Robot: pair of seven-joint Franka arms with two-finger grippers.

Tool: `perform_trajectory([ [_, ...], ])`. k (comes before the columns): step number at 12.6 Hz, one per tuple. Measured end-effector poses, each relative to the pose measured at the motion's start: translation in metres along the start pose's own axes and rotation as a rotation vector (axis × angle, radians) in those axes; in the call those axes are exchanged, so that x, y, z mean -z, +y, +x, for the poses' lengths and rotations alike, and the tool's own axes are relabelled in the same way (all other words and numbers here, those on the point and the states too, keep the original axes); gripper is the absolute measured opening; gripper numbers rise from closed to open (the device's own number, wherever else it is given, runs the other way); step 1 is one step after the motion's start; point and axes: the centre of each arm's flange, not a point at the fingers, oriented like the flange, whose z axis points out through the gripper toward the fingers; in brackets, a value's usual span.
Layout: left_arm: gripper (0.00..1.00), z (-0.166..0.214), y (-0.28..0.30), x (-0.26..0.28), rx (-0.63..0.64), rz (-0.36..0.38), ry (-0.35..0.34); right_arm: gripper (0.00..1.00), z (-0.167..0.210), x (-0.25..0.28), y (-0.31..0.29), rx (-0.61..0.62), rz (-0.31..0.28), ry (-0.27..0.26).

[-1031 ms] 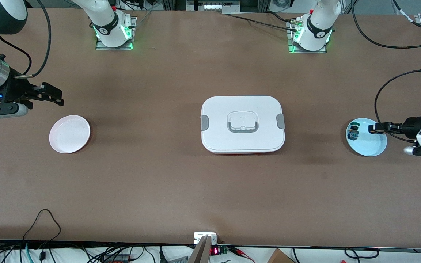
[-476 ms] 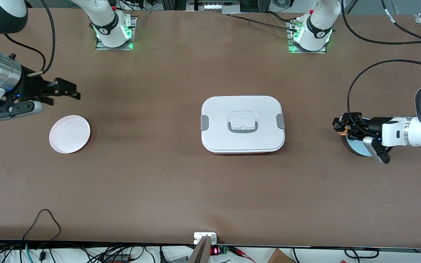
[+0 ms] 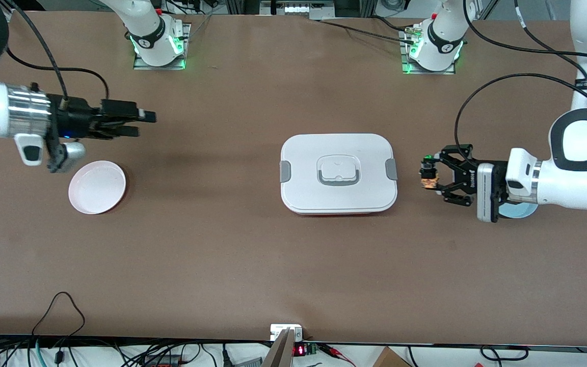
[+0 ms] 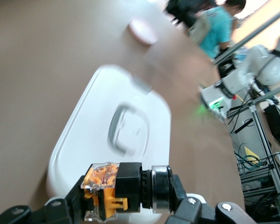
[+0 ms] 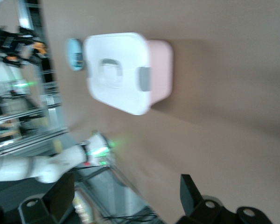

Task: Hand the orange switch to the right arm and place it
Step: 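Carry the switch toward the box while the right gripper reaches toward it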

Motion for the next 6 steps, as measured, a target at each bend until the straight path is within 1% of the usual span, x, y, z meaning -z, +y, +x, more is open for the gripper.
perform_trajectory([
  [1,0.72,0.017,0.006,-0.012,-0.086,-0.018,0.048,1.00,0.010,-0.017,-0.001,-0.005,0.071,-0.016],
  [3,0.72,0.047,0.012,-0.037,-0.301,0.000,0.138,1.00,0.028,-0.052,-0.010,-0.018,0.217,-0.030],
  [4,0.72,0.057,0.011,-0.052,-0.391,0.007,0.189,1.00,0.037,-0.070,-0.017,-0.028,0.292,-0.025],
  [6,0.72,0.064,0.004,-0.074,-0.493,0.013,0.283,1.00,0.053,-0.103,-0.032,-0.056,0.406,0.013],
])
